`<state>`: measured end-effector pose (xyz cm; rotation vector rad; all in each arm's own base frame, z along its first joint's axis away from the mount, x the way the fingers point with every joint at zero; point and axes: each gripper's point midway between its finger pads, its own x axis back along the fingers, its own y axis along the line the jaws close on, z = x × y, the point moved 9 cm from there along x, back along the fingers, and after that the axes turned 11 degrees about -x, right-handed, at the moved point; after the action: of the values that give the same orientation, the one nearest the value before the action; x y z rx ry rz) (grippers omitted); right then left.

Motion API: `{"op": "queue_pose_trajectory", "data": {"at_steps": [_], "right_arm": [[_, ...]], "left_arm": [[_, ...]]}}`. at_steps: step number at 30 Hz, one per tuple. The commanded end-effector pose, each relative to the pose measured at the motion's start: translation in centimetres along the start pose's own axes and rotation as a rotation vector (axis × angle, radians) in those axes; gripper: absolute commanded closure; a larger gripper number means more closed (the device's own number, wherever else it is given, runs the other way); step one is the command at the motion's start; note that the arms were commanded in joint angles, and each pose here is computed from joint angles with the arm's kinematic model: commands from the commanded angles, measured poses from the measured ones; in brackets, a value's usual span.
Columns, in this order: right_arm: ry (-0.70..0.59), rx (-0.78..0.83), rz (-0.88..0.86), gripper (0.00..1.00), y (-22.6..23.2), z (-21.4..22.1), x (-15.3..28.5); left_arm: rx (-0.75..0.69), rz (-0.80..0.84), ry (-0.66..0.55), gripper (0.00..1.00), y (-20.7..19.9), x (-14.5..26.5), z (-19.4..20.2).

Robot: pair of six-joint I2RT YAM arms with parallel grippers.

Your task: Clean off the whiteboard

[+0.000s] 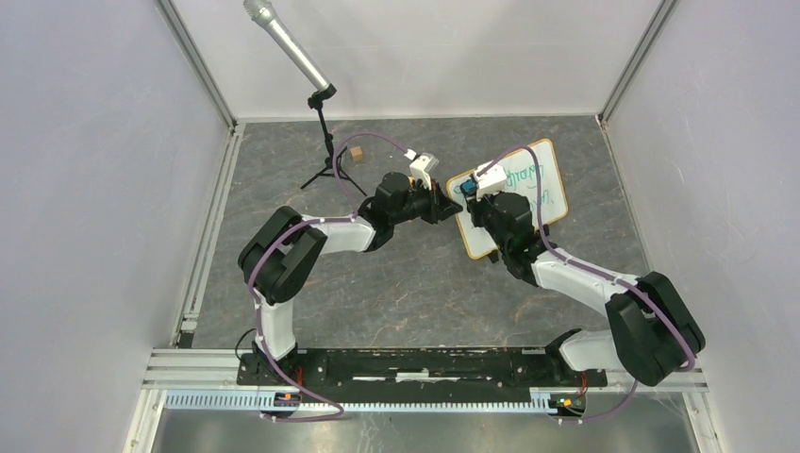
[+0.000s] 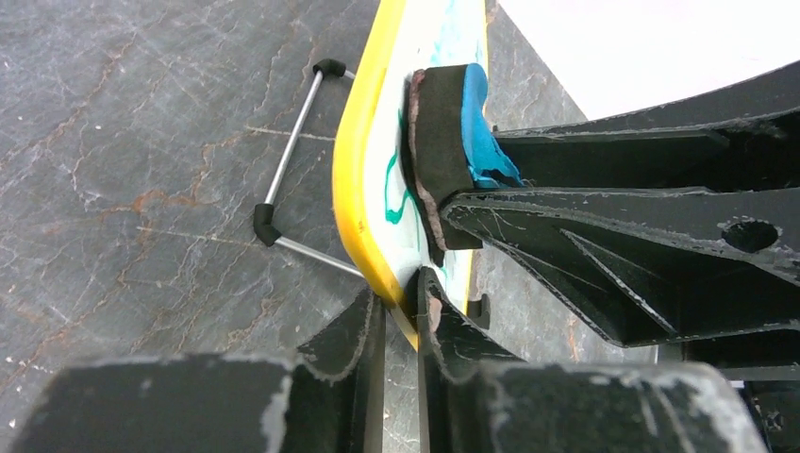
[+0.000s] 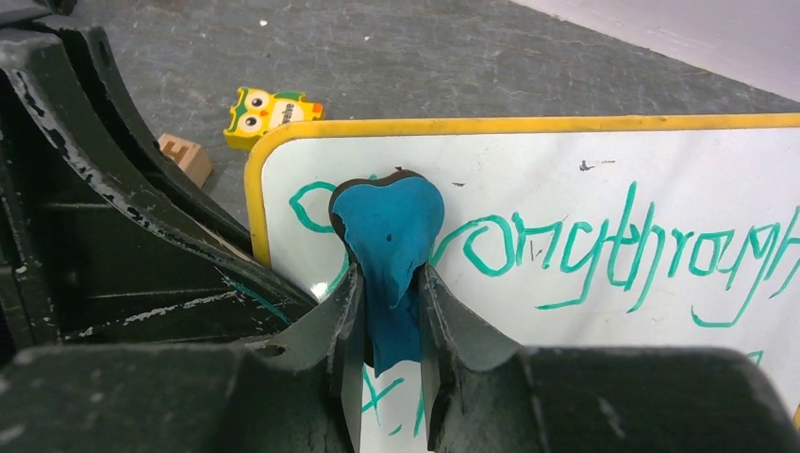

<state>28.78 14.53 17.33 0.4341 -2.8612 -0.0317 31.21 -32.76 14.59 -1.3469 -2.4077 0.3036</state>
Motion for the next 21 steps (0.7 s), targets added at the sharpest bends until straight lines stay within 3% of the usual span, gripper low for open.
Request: {"op": "queue_pose_trajectory", "data": {"at_steps": [1, 9, 14, 21], "right_arm": [[-0.054, -0.023, 0.048, 0.84, -0.3, -0.8, -0.6], [-0.02, -0.054, 0.221, 0.92, -5.4, 0.4, -0.5], [0.038, -0.085, 0.23, 0.95, -7.9, 1.0, -1.5], [0.042, 0.014, -0.022, 0.97, -4.1, 0.5, -2.1]], "left_arm": [[-0.104, -0.01, -0.075, 0.97, 0.3, -0.8, -1.8], [-0.131, -0.074, -0.023, 0.98, 1.3, -0.8, -0.7], [-0.123, -0.089, 0.006, 0.98, 1.7, -1.1, -0.1], [-0.125, -0.109, 0.027, 0.98, 1.9, -1.2, 0.1]]}}
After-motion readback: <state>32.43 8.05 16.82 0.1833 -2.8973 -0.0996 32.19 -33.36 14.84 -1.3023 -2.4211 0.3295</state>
